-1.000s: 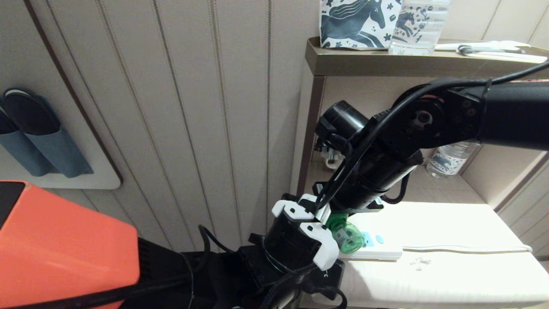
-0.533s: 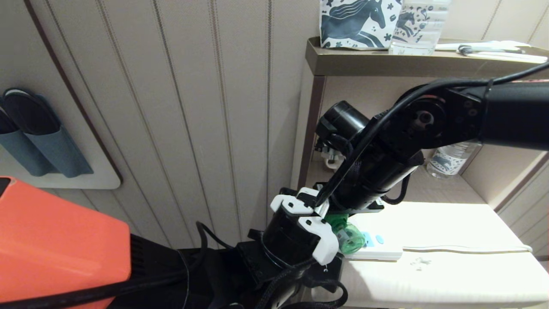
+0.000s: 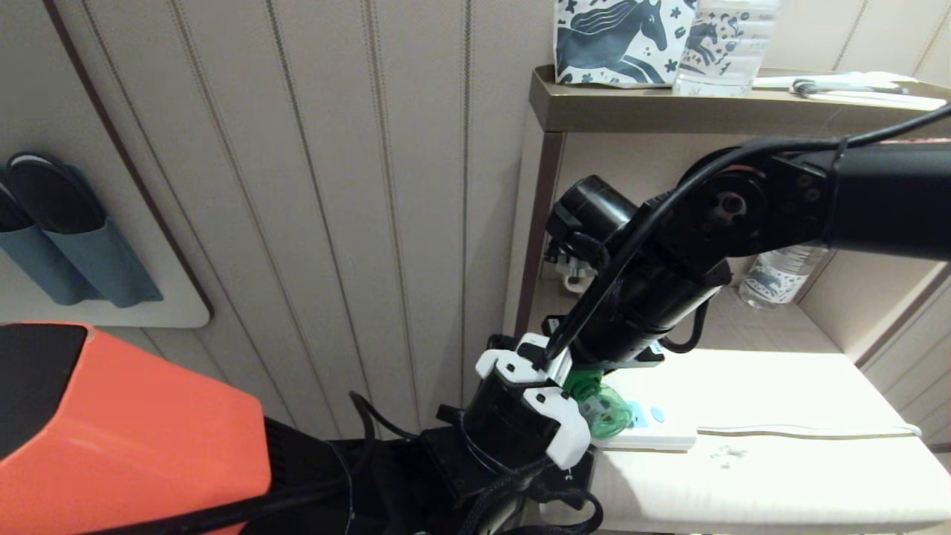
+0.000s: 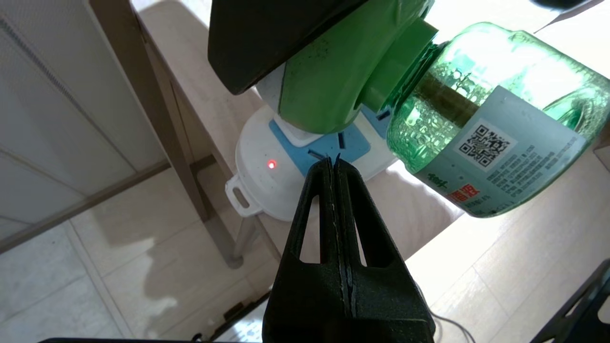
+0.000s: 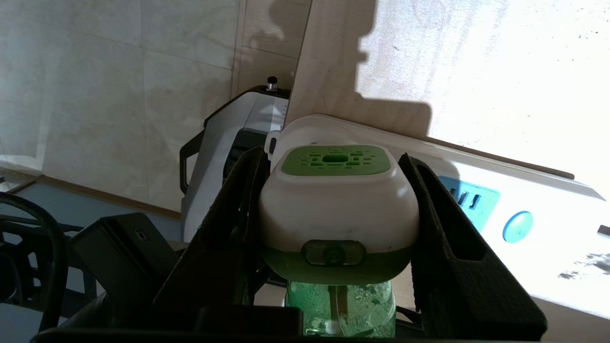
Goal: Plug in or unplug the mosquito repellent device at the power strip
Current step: Hold the socket with your left hand and unplug it with your right hand
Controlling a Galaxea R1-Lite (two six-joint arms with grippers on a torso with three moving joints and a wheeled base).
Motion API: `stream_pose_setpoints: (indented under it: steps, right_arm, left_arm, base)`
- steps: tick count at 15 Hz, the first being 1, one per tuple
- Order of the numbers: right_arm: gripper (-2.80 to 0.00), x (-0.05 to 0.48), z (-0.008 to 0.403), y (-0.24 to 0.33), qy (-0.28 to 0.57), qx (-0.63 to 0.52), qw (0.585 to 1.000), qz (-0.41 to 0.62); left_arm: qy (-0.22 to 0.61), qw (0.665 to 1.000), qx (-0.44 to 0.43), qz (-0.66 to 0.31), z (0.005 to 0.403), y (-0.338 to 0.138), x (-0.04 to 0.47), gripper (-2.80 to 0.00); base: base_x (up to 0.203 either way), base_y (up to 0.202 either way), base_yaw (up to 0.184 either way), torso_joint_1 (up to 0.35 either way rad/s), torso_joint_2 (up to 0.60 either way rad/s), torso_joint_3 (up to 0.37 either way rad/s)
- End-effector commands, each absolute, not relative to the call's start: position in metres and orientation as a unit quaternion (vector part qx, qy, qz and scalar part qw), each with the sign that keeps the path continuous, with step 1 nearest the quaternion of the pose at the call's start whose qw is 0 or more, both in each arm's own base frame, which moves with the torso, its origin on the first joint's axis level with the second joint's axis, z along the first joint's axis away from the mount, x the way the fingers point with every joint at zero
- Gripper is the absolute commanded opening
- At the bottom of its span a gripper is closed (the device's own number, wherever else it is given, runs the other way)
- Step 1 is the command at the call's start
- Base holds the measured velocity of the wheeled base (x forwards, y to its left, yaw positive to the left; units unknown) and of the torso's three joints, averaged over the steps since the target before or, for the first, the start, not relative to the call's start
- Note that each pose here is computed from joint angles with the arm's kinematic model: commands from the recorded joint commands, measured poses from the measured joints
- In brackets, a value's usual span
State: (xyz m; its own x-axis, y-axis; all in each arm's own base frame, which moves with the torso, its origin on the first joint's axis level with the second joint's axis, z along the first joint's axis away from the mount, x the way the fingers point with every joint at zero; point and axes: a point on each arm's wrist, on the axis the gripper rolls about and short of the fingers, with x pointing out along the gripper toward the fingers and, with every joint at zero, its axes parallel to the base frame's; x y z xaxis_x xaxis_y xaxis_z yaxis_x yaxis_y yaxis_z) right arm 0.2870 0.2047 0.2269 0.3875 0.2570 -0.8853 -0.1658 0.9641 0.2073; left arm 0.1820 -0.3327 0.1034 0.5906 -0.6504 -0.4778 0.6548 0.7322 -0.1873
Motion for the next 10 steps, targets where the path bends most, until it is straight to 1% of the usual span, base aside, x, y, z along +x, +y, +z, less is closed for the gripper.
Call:
stream_pose_setpoints:
  steps: [1,7,10]
  right_arm:
    - [-2.8,0.286,0.229,0.204,0.537,0.044,0.833,0.128]
    - [-2.8,0.276,0.256,0.197,0.524,0.051,0.84,0.133]
    - [-2.8,0.272,0.262,0.199,0.516,0.052,0.843,0.141]
  left_arm:
    - [0.273,0.891,0.008,-0.362,0.097,-0.333,0.183,-2.8]
    - [0.275,0.891,0.01,-0.362,0.095,-0.332,0.183,-2.8]
    - [0.279,0.889,0.013,-0.362,0.093,-0.332,0.181,-2.8]
  base:
    - [0.0,0.0,0.0,0.0,0.0,0.0]
    - [0.0,0.0,0.0,0.0,0.0,0.0]
    - [0.0,0.0,0.0,0.0,0.0,0.0]
